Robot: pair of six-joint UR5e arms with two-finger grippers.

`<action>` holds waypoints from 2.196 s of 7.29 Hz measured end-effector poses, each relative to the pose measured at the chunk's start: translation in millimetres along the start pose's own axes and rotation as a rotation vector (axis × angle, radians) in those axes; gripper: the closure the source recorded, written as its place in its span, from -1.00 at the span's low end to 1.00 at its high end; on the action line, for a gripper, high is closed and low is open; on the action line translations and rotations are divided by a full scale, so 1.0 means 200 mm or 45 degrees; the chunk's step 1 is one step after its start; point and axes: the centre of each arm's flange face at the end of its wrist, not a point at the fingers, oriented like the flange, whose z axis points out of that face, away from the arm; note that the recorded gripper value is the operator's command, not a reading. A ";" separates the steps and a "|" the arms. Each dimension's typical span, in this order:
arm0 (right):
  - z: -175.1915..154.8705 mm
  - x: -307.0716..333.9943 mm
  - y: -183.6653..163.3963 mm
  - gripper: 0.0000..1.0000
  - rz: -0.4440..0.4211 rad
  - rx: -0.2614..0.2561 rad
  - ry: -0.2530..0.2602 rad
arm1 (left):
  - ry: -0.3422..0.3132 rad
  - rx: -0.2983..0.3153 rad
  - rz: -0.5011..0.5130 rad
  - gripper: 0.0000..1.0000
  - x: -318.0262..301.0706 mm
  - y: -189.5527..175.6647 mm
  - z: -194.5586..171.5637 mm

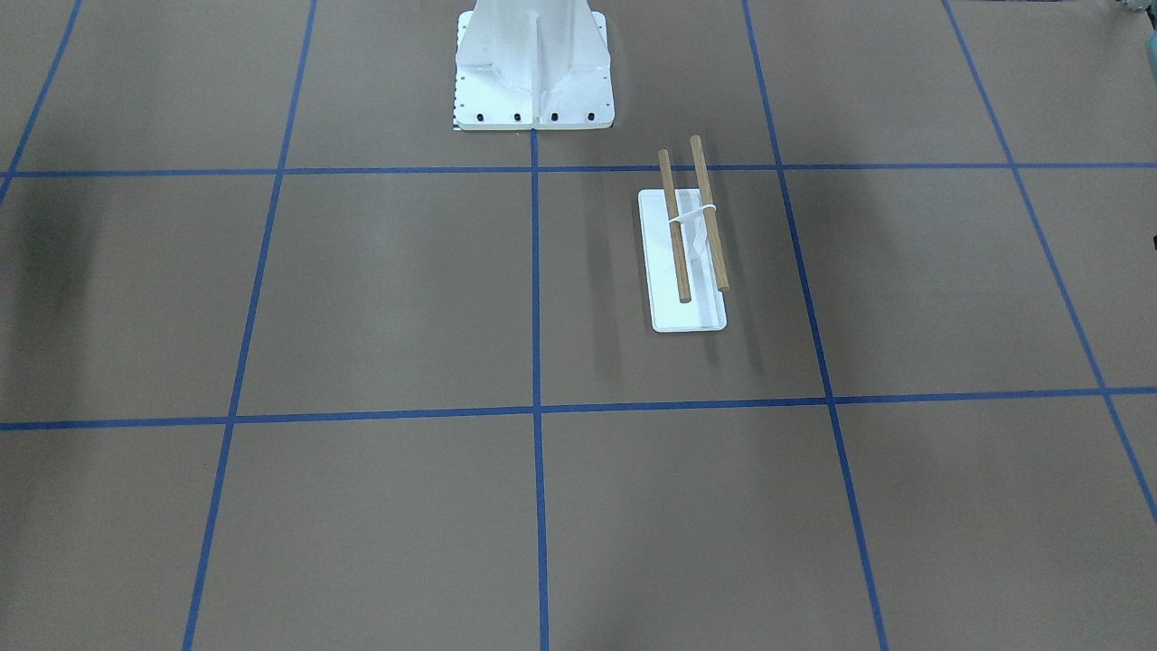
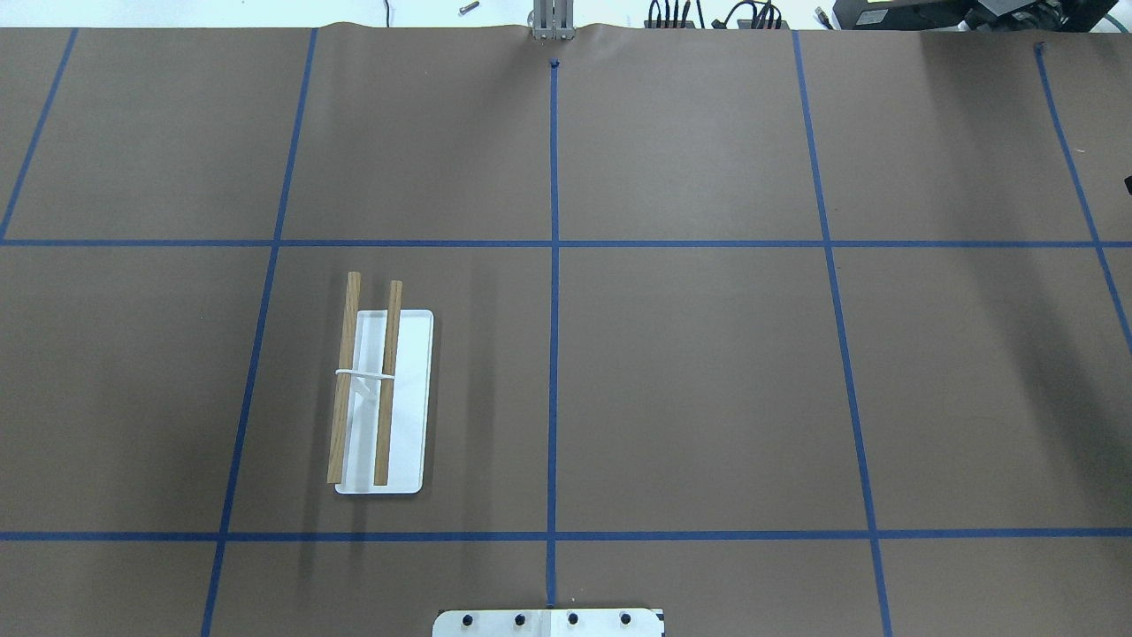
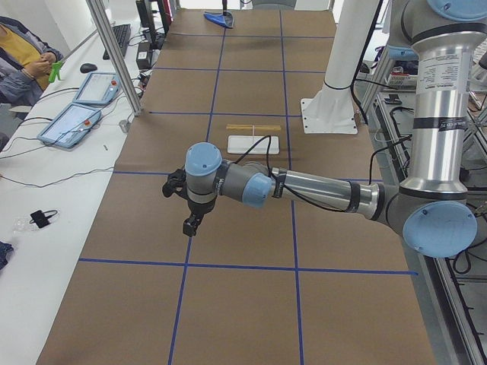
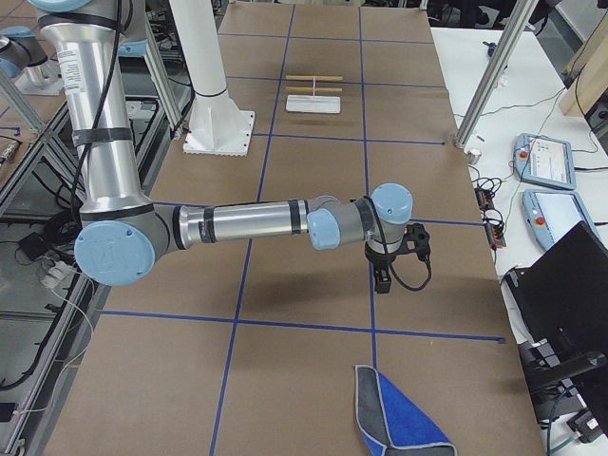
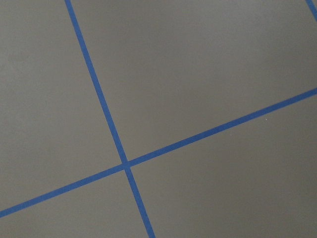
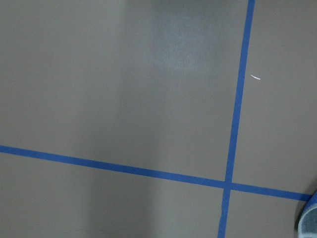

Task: Hang towel on rack

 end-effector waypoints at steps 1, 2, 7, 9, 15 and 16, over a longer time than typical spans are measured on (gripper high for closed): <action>0.00 0.00 0.01 -1.00 0.009 -0.010 -0.003 | -0.005 0.016 0.018 -0.97 0.00 0.01 0.00; 0.01 0.02 0.03 -1.00 0.014 -0.013 -0.001 | -0.008 0.038 0.038 -0.97 -0.01 0.04 0.02; 0.07 0.08 0.17 -1.00 -0.059 0.069 -0.013 | 0.005 0.022 0.016 -0.96 -0.09 0.11 0.12; 0.11 0.09 0.18 -1.00 -0.066 0.057 -0.010 | 0.007 0.031 -0.064 -0.97 -0.08 0.08 0.11; 0.49 0.46 0.12 -0.89 0.103 -0.085 0.102 | 0.002 0.029 -0.127 -0.97 -0.08 0.08 0.11; 0.56 0.55 0.13 -0.81 0.132 -0.100 0.146 | 0.001 0.031 -0.126 -0.97 -0.08 0.07 0.11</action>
